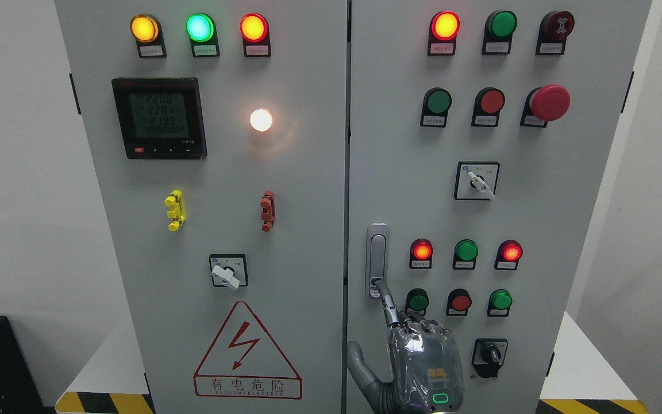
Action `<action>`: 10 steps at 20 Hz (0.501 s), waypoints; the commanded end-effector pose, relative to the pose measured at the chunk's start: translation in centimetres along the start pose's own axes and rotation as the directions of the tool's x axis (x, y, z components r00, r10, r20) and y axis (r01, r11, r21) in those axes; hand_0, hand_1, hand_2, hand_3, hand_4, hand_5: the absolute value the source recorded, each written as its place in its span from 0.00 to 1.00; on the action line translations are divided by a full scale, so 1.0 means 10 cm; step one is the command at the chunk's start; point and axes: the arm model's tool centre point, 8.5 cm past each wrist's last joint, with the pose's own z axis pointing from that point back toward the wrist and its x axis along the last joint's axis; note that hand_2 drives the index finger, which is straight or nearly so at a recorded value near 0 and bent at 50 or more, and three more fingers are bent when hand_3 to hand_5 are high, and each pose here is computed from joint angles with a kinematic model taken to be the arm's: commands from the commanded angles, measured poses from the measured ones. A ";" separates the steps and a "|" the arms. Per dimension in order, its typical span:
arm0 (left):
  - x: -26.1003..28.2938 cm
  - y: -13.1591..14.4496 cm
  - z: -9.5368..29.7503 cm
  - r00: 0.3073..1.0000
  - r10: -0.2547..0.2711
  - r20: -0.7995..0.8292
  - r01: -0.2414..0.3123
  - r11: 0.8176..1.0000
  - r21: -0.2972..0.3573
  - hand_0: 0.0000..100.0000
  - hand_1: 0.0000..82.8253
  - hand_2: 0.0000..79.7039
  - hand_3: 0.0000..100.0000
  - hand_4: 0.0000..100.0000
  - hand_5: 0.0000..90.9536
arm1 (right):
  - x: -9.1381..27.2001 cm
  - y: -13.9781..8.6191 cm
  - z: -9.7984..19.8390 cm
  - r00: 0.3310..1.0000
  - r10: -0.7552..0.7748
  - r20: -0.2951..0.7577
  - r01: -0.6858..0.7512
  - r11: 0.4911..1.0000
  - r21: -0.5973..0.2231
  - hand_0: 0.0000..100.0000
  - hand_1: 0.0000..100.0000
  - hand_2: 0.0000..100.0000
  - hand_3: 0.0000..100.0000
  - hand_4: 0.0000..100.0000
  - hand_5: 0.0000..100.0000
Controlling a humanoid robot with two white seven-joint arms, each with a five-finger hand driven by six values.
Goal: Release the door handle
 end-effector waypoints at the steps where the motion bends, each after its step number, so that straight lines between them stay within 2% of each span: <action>1: 0.00 0.01 0.00 1.000 0.000 0.002 0.000 1.000 0.000 0.00 0.00 0.06 0.11 0.01 0.00 | 0.01 0.08 0.00 1.000 0.004 0.002 -0.004 1.000 0.025 0.39 0.26 0.00 0.72 0.72 0.74; 10: 0.00 0.01 0.00 1.000 0.000 0.004 0.000 1.000 0.000 0.00 0.00 0.05 0.11 0.00 0.00 | -0.01 0.06 -0.05 1.000 0.008 0.001 -0.008 1.000 0.016 0.38 0.26 0.00 0.73 0.72 0.74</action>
